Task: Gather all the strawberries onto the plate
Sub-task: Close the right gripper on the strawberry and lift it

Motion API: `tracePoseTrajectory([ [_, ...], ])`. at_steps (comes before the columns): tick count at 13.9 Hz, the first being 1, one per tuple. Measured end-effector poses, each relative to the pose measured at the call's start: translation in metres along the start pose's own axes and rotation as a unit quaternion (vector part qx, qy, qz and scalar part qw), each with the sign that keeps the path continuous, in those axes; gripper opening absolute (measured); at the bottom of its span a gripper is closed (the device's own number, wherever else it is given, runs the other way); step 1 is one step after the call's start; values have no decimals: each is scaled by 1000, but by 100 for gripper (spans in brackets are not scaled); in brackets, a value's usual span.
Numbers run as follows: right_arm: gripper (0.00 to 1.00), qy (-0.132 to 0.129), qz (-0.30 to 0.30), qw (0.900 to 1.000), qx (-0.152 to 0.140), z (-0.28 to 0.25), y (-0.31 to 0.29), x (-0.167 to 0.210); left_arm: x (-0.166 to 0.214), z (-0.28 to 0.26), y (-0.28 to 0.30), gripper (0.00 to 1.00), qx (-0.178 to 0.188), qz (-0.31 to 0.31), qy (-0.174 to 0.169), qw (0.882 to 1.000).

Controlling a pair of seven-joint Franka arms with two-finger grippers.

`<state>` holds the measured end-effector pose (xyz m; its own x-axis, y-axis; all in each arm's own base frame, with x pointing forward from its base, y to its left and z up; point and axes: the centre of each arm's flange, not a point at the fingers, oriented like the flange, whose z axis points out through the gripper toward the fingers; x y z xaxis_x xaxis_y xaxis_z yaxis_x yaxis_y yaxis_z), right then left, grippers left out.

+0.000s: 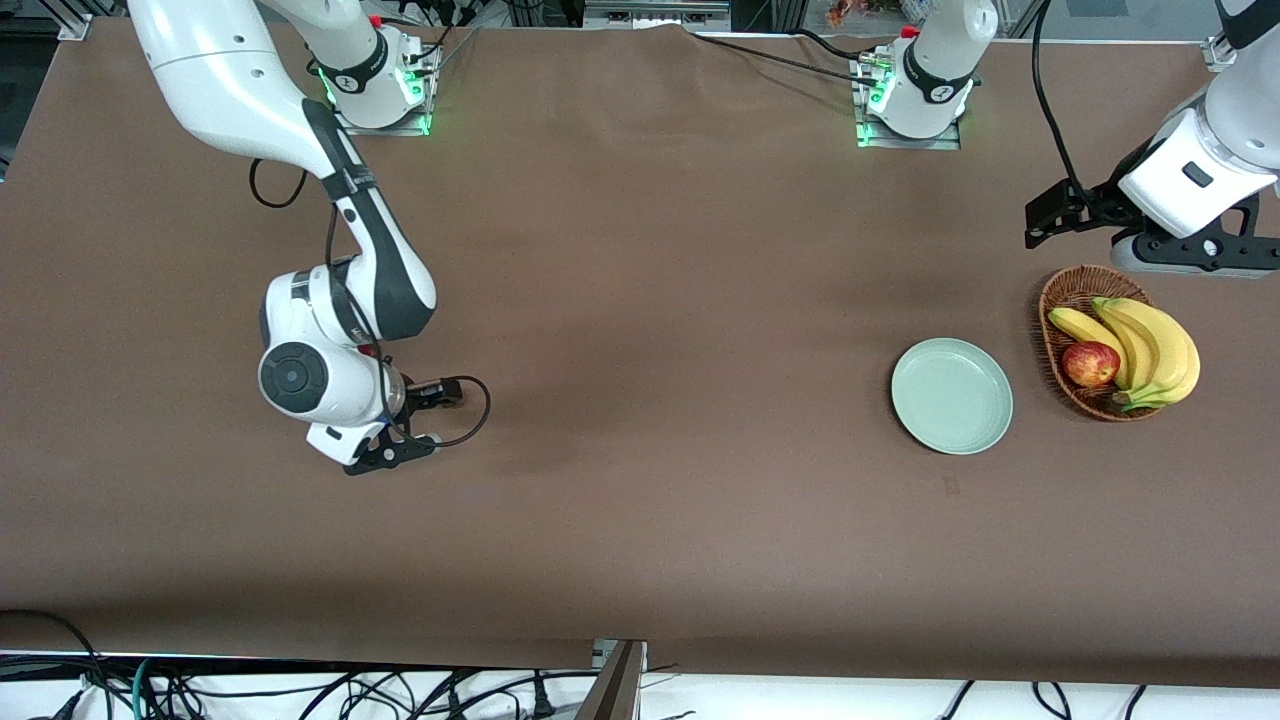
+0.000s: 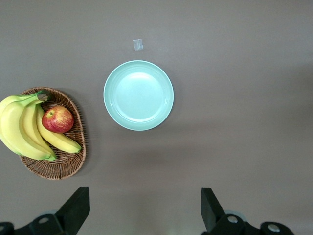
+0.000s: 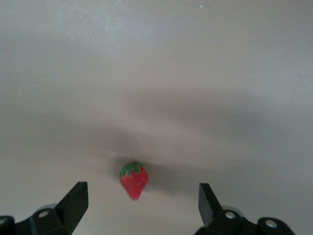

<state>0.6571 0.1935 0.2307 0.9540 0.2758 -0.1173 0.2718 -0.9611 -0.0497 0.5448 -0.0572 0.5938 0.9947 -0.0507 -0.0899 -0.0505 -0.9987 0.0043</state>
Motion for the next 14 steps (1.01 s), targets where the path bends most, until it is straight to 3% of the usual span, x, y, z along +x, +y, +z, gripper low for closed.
tracePoseTrajectory([
  [4,100,14,-1,1000,-2,31,-1,-11,-1,0,3,100,0,3,-4,1000],
  [11,99,4,-1,1000,2,53,-8,-24,-1,-1,1,100,0,1,-4,1000],
  [12,95,4,1,1000,5,53,-9,-24,-1,-1,1,100,0,1,-4,1000],
  [14,71,5,1,1000,6,52,-11,-24,-1,-1,1,100,0,1,-4,1000],
])
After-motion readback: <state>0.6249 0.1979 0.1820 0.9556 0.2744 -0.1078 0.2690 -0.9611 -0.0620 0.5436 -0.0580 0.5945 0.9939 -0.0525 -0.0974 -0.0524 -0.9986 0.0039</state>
